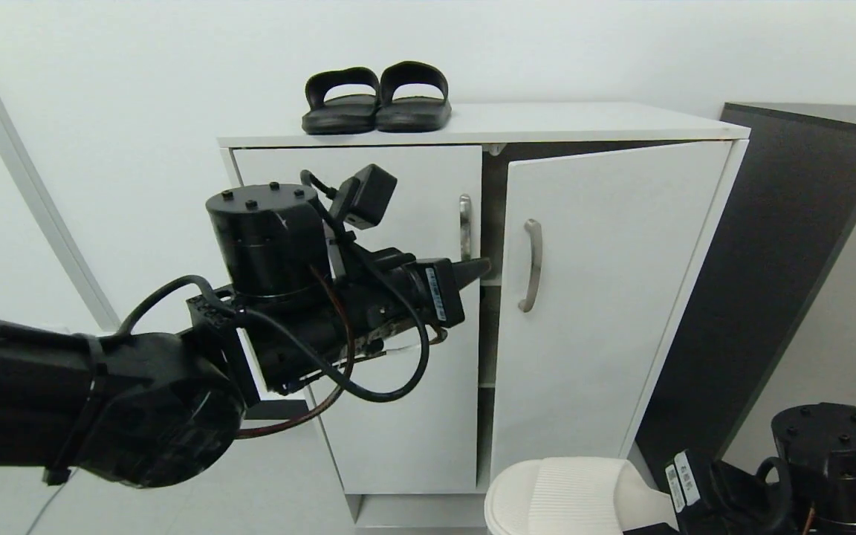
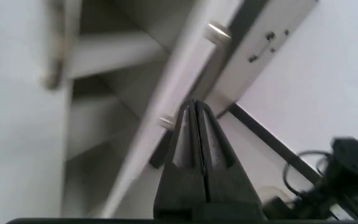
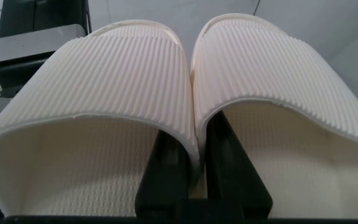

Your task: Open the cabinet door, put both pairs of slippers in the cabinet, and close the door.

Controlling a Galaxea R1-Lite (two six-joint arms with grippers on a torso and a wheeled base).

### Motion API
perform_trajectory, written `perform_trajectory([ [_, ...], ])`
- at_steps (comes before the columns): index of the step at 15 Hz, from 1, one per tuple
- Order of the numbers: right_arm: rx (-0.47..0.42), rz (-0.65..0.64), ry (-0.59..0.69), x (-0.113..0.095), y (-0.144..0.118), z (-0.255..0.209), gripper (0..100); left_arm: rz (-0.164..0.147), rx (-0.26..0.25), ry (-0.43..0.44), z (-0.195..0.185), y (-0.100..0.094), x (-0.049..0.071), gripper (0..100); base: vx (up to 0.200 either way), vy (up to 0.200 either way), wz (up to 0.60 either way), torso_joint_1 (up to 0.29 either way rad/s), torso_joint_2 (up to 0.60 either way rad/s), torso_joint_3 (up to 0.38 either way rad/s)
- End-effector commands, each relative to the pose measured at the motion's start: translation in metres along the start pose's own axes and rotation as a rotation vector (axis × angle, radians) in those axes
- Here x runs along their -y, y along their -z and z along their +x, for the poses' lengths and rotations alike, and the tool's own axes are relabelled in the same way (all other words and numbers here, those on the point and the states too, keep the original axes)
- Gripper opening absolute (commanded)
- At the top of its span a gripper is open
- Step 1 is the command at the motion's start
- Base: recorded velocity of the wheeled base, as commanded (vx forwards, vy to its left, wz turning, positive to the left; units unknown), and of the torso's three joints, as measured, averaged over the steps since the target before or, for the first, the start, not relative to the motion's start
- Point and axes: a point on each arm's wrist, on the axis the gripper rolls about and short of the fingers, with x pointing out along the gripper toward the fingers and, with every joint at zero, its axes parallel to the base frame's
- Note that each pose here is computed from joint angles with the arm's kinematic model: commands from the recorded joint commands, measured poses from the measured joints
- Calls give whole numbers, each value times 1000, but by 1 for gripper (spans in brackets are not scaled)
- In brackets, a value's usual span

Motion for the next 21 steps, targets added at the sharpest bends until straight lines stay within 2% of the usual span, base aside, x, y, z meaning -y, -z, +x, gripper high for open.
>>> perform_trajectory([
  [1,-3,-11,-3,0,1,0,0,-5,40,-30,12,-8,-18,0,0,0,0,0,0,0],
  [3,-4,-13,-3,0,1,1,0,-39,78,-19,27,-11,-24,0,0,0,0,0,0,0],
  [8,-10,-11,-7,-1,3,0,0,-36,87,-14,57,-6,-34,0,0,0,0,0,0,0],
  [14,-26,-6,-27,-6,6,1,0,-36,73,-18,65,2,-39,0,0,0,0,0,0,0],
  [17,-43,-3,-53,-13,11,1,0,-34,61,-8,69,7,-34,0,-67,0,0,1,-1,1],
  [19,-43,-3,-57,-14,11,1,0,4,53,3,70,11,-27,0,-200,0,0,7,2,0],
  [20,-43,-4,-59,-14,11,1,0,41,42,24,71,15,-18,0,-200,0,0,-2,7,-2],
  [21,-43,-2,-60,-14,11,1,0,61,17,66,69,23,1,0,-200,0,0,-2,12,7],
])
